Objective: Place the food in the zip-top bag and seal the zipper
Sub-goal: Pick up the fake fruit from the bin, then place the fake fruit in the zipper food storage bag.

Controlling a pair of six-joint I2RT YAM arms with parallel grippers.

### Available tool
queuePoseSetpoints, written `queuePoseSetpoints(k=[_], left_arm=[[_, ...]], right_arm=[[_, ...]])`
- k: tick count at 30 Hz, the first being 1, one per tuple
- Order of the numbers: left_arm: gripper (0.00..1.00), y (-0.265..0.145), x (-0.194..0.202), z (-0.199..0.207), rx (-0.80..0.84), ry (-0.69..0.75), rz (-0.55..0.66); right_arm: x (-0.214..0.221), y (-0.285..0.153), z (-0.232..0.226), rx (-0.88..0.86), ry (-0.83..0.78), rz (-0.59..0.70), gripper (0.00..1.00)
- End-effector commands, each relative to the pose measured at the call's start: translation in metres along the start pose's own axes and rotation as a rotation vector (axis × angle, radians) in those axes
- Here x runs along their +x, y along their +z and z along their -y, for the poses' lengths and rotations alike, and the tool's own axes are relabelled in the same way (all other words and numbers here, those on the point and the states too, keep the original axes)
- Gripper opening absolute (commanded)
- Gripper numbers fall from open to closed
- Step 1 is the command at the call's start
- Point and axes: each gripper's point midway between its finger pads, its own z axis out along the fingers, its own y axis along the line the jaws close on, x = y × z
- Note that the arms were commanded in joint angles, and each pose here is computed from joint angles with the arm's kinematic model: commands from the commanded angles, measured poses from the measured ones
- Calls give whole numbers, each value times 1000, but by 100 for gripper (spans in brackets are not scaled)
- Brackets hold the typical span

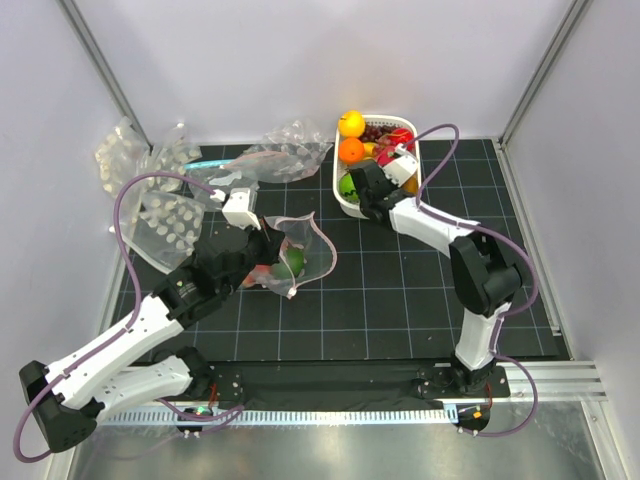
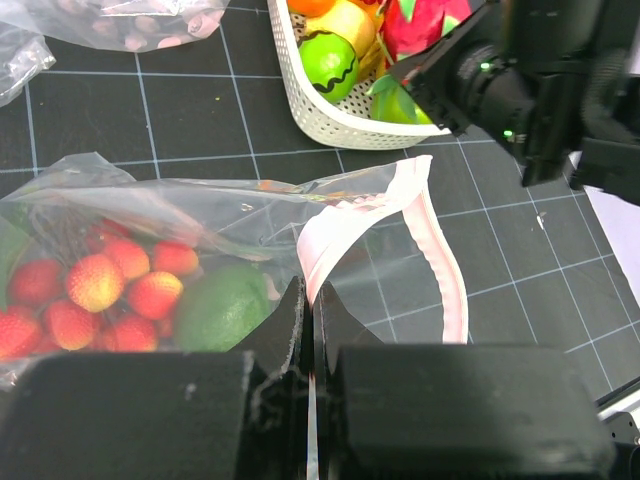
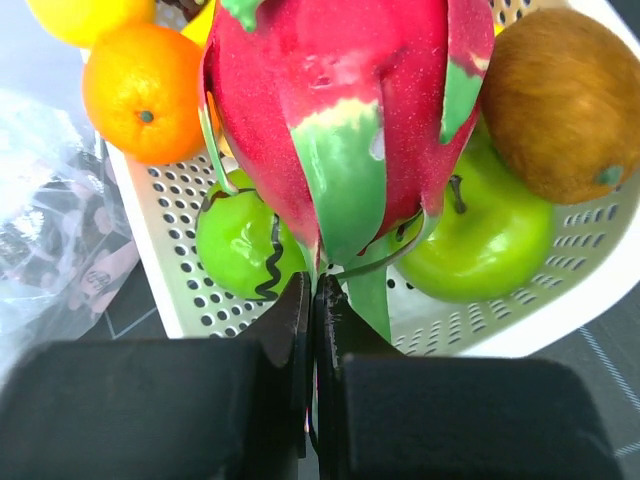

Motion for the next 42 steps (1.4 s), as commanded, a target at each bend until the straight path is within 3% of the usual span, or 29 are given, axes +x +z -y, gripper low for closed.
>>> queuePoseSetpoints(k=[1,5,9,17,24,25,31,42], left_arm=[[0,-1,-14,2,5,-14,50],[0,-2,-13,2,5,-13,48],[0,7,-4,6,12,-12,17],[0,10,-2,3,-5,-5,15],[0,17,2,5,-11,17,-6],[0,16,0,3,-18,18,0],[0,17,0,-3,-49,33,9],[0,15,-4,-15,-112,57,17]], right_arm=[[-58,-36,-35,-126,99,109,1],[-74,-55,-41,-193,47,117,1],[-89,-81,-56,-329,-148,117,1],[-79,-162,-68,-679,-365,-55,1],[-66,-240,-51,-920,-387,-205,1],[-66,-267,-51,-1032,-396,-229,1],[-40,-337,-29,-1331,-473,-269,1],[4,-402,-18,-1651,-558,-367,1]])
